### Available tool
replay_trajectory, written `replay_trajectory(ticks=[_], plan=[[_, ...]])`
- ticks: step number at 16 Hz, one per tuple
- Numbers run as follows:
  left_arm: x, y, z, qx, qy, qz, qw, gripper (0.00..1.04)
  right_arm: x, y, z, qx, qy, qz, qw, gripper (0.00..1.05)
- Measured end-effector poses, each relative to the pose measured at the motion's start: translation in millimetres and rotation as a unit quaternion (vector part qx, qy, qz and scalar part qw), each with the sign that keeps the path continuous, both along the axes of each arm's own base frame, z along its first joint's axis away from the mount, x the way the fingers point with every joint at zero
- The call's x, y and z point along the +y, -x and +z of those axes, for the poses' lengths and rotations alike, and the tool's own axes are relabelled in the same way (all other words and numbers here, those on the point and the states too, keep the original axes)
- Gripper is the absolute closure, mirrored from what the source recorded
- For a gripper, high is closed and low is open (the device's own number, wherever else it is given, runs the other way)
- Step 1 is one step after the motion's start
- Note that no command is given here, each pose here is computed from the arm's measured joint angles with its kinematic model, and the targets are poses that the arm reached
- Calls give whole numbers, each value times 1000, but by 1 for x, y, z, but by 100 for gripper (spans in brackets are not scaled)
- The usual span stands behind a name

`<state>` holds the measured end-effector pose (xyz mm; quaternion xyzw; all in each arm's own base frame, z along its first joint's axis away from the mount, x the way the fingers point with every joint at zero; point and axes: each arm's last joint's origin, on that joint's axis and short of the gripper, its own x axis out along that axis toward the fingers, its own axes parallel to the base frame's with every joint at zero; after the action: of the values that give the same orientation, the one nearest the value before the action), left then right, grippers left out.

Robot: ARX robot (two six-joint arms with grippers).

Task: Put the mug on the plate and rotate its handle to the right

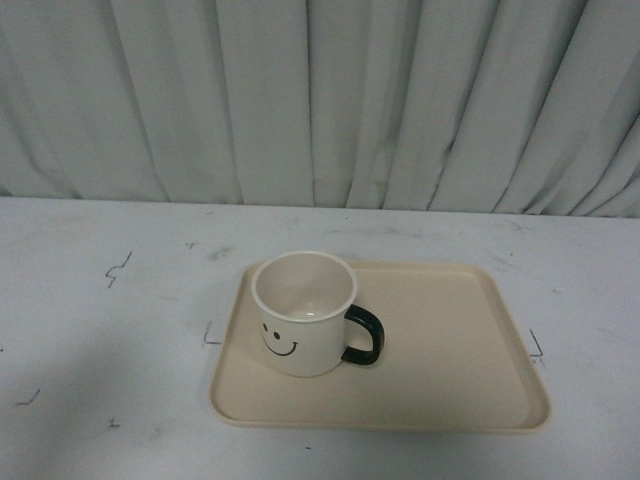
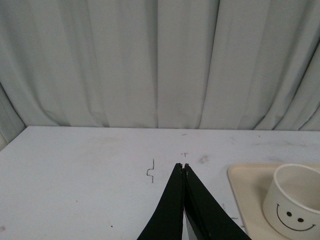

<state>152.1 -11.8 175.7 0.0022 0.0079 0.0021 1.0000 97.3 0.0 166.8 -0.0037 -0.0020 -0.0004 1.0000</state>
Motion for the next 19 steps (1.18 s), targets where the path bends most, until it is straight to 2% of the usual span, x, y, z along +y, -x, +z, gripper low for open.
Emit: replay_trajectory(ticks=[3,5,8,19], plan=[[13,10,-4,-21,1,9,1000,103,0,0,0,0,0,0,1000,6],[12,14,-13,5,1,-1,1000,103,0,0,0,0,0,0,1000,6],[12,22,-8,-13,1,-3,1000,103,0,0,0,0,0,0,1000,6],[12,41,-7,-12,1,-3,1000,103,0,0,0,0,0,0,1000,6]])
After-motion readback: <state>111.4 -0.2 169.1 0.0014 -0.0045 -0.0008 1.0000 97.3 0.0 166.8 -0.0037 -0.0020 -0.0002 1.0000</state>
